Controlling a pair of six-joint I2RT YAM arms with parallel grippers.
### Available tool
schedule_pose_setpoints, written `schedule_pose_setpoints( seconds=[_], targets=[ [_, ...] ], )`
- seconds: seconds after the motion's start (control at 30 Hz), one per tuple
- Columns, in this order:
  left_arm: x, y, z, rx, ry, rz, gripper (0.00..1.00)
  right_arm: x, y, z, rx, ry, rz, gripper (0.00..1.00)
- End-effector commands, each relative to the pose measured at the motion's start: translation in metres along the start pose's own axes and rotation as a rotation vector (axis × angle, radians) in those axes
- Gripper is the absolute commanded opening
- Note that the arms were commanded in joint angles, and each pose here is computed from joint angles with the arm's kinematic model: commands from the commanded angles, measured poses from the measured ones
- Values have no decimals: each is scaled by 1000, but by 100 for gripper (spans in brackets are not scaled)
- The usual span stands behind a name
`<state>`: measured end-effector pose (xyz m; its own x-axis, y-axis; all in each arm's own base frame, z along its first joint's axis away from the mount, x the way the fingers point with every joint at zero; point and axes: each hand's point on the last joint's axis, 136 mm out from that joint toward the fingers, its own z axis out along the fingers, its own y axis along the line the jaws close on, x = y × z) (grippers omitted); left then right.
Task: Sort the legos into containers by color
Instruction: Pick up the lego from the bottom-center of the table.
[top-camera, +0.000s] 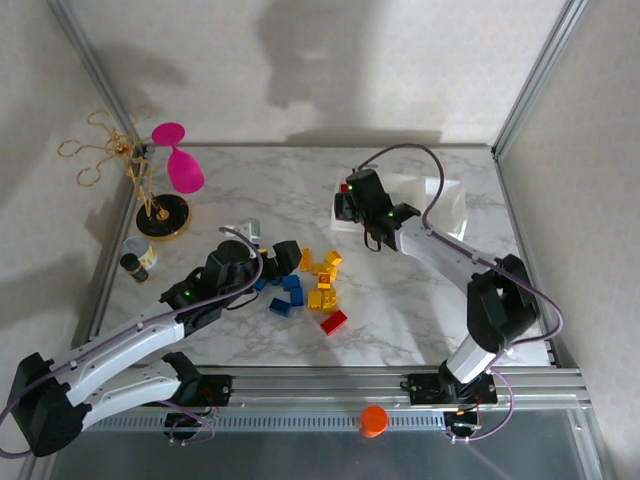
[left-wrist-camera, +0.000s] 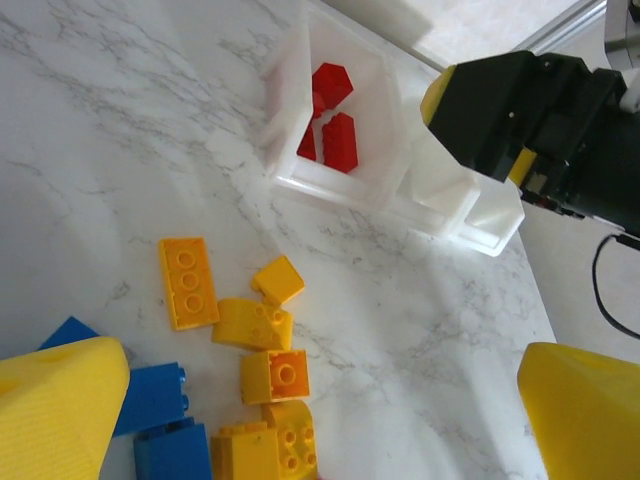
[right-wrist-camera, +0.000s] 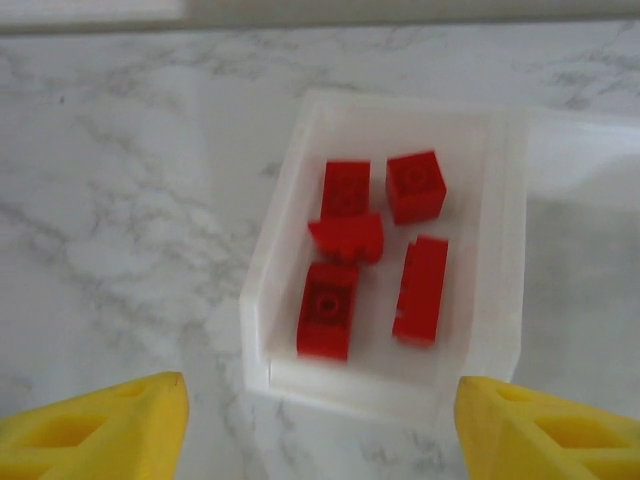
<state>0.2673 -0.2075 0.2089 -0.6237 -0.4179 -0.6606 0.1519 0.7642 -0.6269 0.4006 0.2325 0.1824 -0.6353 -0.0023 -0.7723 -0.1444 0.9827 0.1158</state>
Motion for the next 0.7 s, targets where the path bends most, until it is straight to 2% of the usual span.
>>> schedule_pose_setpoints(
  seconds=[0.0, 0.13, 0.3, 0.5, 0.67],
  targets=[
    [14, 5, -6, -1, 33, -22, 100, 27, -8, -16, 8, 58, 48, 72],
    [22, 6, -15, 0, 39, -37, 100, 61, -7, -32, -23, 118, 75, 75],
    [36, 13, -24, -1, 60, -60, 100, 117, 11, -52, -73, 220, 47, 77],
    [51, 28, -33, -24, 89, -86, 100, 190, 24, -74, -117, 340, -29, 82],
    [58, 41, -38, -62, 101, -96, 100, 228, 38, -91, -184, 382, -102, 86]
  ],
)
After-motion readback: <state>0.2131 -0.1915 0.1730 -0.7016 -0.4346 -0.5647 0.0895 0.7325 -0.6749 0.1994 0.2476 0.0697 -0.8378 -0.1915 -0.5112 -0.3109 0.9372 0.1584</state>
